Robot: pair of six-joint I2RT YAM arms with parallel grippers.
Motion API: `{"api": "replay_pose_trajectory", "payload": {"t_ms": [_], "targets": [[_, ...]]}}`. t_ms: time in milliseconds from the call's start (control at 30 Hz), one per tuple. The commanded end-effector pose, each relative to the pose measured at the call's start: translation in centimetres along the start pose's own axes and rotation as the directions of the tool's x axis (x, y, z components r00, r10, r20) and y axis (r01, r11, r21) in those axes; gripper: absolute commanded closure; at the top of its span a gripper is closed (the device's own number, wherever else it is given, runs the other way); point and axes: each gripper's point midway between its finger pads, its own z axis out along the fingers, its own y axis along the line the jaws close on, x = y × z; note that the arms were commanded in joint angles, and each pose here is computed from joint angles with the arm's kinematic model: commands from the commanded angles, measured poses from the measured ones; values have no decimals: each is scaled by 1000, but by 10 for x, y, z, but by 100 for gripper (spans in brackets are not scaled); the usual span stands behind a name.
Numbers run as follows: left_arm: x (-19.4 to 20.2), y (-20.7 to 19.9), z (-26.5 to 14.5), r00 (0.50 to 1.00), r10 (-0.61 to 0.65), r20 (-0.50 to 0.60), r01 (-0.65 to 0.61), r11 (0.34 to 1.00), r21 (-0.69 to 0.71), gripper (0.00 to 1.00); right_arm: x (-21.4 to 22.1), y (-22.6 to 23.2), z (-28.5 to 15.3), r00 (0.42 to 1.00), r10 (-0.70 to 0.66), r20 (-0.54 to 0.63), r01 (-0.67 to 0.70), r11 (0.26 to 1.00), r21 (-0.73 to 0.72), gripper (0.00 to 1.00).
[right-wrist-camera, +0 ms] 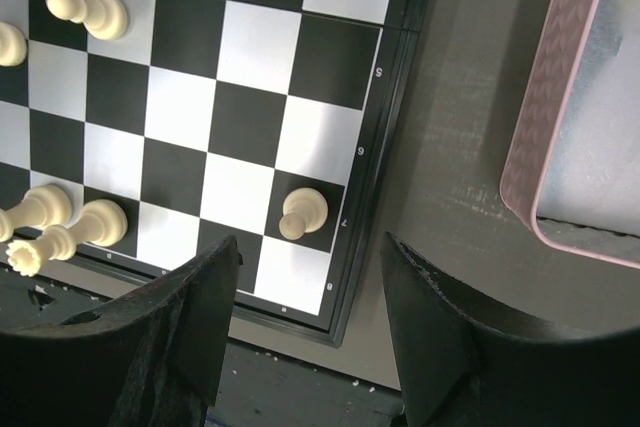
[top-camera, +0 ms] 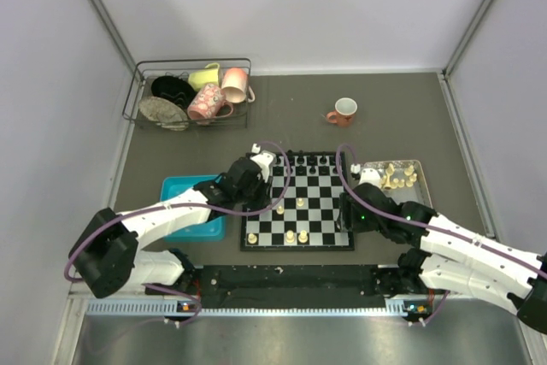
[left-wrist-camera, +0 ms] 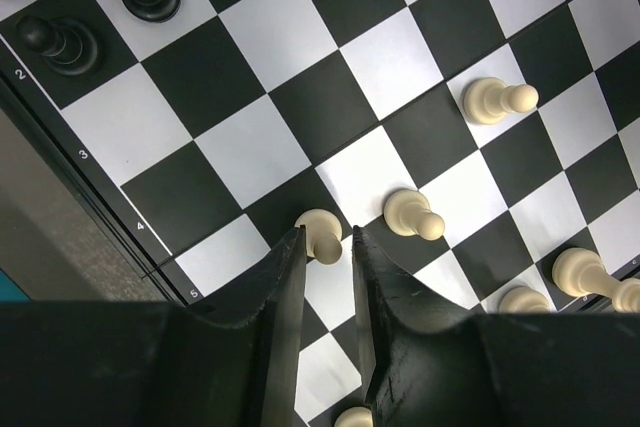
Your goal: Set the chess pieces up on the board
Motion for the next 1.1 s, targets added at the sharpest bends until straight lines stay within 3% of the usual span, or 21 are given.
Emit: {"api": "replay_pose_trajectory", "payload": {"t_ms": [0,200,467,767,900,967,1067], "targets": [[-21,-5,-1,998,21,52,-21,1000,4,71,0,2,-1,1000,12,17,-12,1000,-13,41],[-20,-7,-5,999,26,37,-27,1000,10,75,0,3,-3,1000,12,12,-12,1000,-22,41],[-14,-6,-18,999,17,30,-17,1000,7,90,-6,8,-6,1000,13,26,-12,999,-36,41],[-8,-7,-36,999,-22,30,21,1000,8,92,-5,8,-7,999,14,28,-13,999,-41,41],[-7,-8,-36,999,-29,32,29,999,19,85,-4,7,-6,1000,18,26,-17,999,-38,41],[-7,-11,-34,999,-28,28,27,999,30,73,-4,6,-6,1000,18,25,-17,999,-36,41],[-9,-12,-30,999,-23,22,22,999,30,64,-4,6,-6,999,19,30,-18,999,-41,41]]}}
